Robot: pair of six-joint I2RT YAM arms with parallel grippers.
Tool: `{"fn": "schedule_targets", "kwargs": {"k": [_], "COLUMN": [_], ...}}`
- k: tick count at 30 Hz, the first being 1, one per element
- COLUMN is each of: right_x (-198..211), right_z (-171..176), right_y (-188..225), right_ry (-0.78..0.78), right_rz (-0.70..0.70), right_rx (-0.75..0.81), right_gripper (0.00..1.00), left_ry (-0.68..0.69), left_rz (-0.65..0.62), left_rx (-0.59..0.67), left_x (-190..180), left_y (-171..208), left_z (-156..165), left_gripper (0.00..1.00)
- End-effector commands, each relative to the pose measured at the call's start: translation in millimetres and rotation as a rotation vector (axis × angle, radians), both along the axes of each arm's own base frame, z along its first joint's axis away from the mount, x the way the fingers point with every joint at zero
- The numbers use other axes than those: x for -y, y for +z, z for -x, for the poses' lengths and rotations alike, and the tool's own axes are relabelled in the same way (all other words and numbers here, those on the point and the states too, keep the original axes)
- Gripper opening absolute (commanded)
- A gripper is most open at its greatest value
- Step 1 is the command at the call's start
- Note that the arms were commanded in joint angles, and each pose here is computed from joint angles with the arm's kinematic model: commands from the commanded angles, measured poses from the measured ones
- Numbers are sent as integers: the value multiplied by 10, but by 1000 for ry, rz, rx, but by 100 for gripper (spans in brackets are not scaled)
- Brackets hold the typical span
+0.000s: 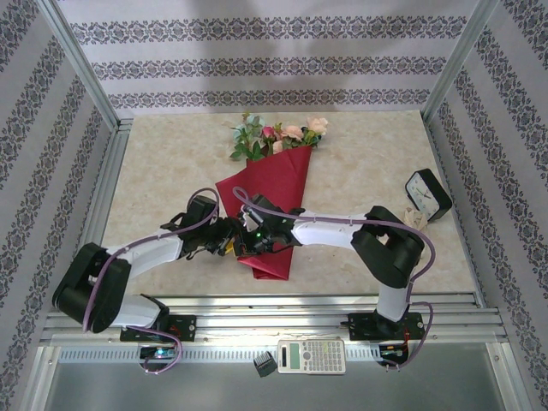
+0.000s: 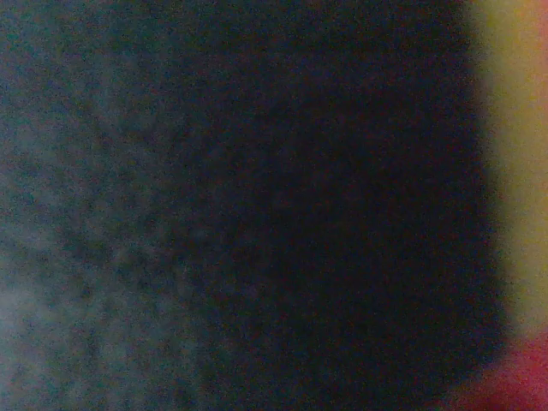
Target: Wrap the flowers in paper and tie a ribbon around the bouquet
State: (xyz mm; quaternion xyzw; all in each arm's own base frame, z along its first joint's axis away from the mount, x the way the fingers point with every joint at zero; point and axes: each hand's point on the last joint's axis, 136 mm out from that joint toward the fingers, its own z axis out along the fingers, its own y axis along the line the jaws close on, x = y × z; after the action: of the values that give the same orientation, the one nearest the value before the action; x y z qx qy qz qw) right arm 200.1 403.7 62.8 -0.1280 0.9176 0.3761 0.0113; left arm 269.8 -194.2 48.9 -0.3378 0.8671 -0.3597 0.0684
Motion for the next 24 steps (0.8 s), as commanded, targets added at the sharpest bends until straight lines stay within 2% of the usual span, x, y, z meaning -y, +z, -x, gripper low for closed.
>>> {"fn": "schedule_targets", "kwargs": {"k": [1,8,13,15,19,24], "right_x": [19,52,150,271,634,1168], "right_z": [89,71,-31,-131,-413,-646], "right_y": [-136,-132,105,284,654,639], "right_ry": [11,5,-33,-82,-239,-425], "right_rz": [17,35,52,63,36,64], "right_rx": [-30,-16,54,97,154,109], "right_gripper": [0,0,36,44,51,52], "left_ry": [-51,-115,-140,-136,-136,-131], "left_rz": [57,-2,-109,-122,-129,-142], "left_rx": [74,-127,-225,-250,-259,-256], "left_x": [128,142,0,-31,-45,-54], "left_y": [118,-406,-663,-733,-770,-748], "left_z": [-153,109,283,331,347,316], "left_gripper": [55,33,27,26,26,24]}}
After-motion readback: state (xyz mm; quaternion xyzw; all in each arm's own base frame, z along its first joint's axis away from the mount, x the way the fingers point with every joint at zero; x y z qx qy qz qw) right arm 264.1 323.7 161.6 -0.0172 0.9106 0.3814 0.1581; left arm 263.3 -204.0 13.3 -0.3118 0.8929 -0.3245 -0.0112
